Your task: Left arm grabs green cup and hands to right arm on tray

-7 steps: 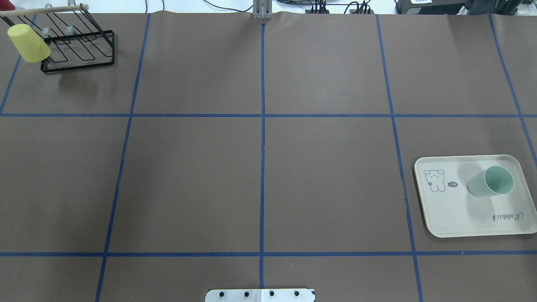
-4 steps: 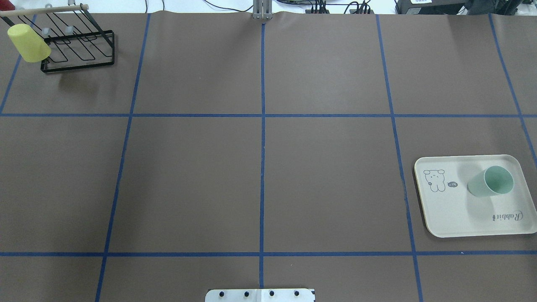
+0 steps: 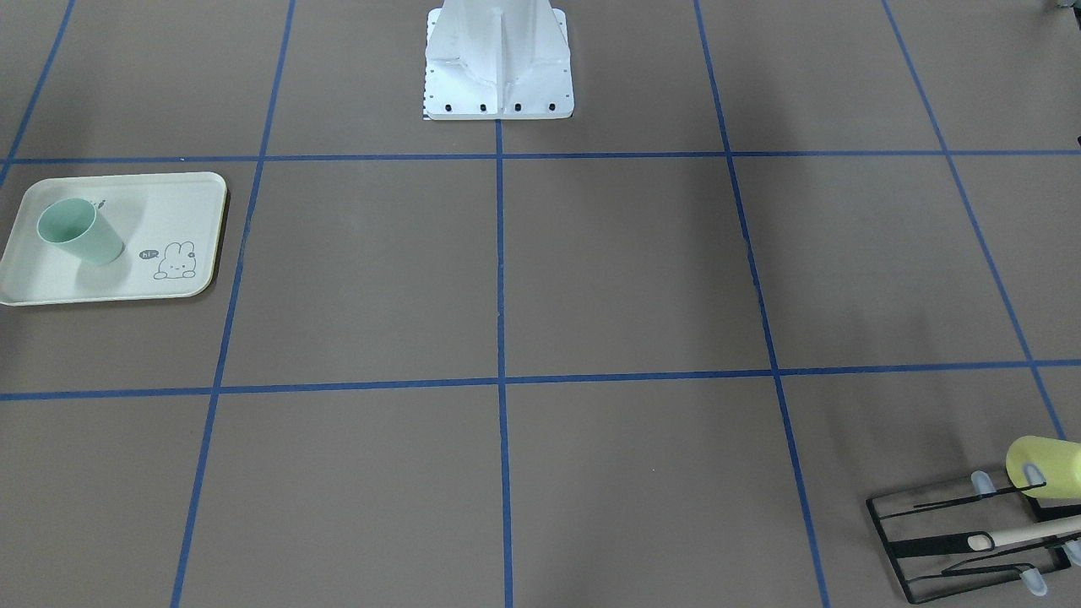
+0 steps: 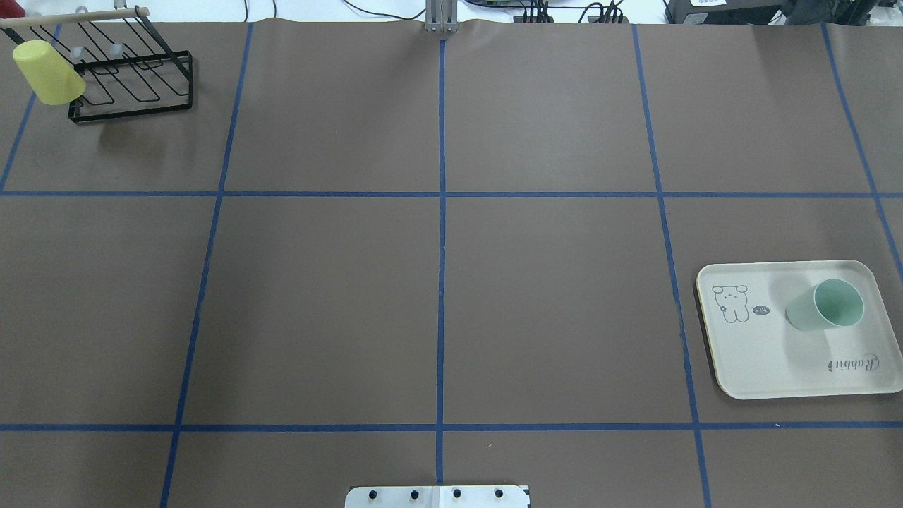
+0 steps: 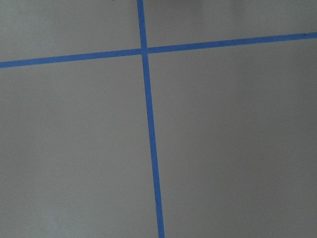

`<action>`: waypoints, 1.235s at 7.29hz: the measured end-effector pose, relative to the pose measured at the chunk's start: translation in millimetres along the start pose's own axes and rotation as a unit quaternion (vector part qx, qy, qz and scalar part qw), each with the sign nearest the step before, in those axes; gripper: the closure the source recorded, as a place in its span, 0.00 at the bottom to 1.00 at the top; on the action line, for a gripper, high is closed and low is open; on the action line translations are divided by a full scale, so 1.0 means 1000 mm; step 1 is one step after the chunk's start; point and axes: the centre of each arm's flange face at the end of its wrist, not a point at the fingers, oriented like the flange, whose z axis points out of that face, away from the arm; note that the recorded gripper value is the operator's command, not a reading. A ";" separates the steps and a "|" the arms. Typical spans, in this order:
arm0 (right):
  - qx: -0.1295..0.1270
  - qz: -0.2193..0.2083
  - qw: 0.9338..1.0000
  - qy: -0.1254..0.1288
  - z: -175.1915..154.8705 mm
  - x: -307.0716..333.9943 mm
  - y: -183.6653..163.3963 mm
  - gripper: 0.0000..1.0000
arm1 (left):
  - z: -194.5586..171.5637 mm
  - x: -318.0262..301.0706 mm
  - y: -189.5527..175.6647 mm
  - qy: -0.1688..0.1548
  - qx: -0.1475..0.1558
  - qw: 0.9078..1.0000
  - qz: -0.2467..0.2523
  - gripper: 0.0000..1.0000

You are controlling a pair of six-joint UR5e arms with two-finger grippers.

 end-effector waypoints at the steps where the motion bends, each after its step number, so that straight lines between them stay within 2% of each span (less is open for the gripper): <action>1: 0.001 -0.002 1.000 0.000 -0.001 -0.002 -0.004 0.00 | -0.004 -0.005 -0.009 -0.009 0.005 1.000 -0.001 0.00; 3: 0.005 -0.005 1.000 -0.001 -0.004 -0.005 -0.008 0.00 | -0.003 -0.016 -0.056 -0.028 0.012 1.000 0.001 0.00; 5: 0.006 -0.007 1.000 -0.002 -0.006 -0.006 -0.008 0.00 | 0.005 -0.027 -0.087 -0.031 0.008 0.999 -0.003 0.00; 9: 0.009 -0.002 1.000 -0.021 -0.005 -0.009 -0.007 0.00 | 0.010 -0.031 -0.093 -0.029 0.005 1.000 -0.010 0.00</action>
